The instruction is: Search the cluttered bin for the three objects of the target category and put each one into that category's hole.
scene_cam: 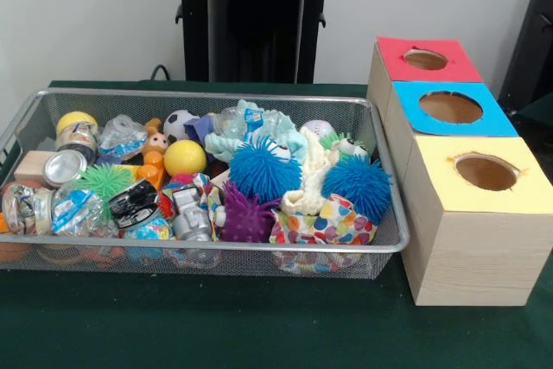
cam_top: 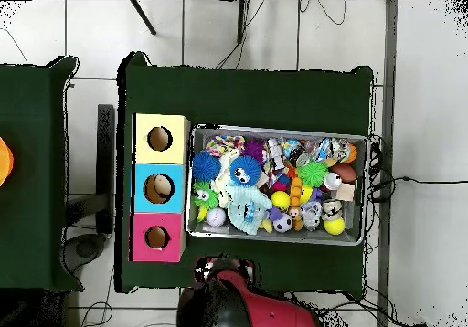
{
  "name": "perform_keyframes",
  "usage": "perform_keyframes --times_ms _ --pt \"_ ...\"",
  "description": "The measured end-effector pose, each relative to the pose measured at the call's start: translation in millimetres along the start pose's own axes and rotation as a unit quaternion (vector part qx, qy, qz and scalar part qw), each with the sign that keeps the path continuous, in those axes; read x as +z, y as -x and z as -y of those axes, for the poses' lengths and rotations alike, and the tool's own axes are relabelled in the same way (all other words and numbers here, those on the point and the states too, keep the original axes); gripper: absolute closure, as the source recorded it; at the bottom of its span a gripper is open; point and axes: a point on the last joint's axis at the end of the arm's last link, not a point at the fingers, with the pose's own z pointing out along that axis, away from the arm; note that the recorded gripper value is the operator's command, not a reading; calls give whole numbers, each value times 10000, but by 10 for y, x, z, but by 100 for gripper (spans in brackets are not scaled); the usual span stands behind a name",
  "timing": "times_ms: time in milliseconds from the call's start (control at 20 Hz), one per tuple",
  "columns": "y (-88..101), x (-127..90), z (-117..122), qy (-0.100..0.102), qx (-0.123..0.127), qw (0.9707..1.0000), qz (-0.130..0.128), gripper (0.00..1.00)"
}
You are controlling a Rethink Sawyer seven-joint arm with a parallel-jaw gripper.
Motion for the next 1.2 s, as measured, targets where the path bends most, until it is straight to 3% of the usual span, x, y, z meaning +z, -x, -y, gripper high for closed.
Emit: perform_keyframes --times_ms 150,350,1100,1150,1200 --pt "-56 101 184 -27 53 10000 32 100" --pt "-178 207 227 -5 -78 10000 -50 100" --pt "-480 520 139 43 -726 9968 -345 100" --pt "-495 543 132 55 -748 9965 -360 0" --pt "-499 546 131 57 -753 9965 -364 0"
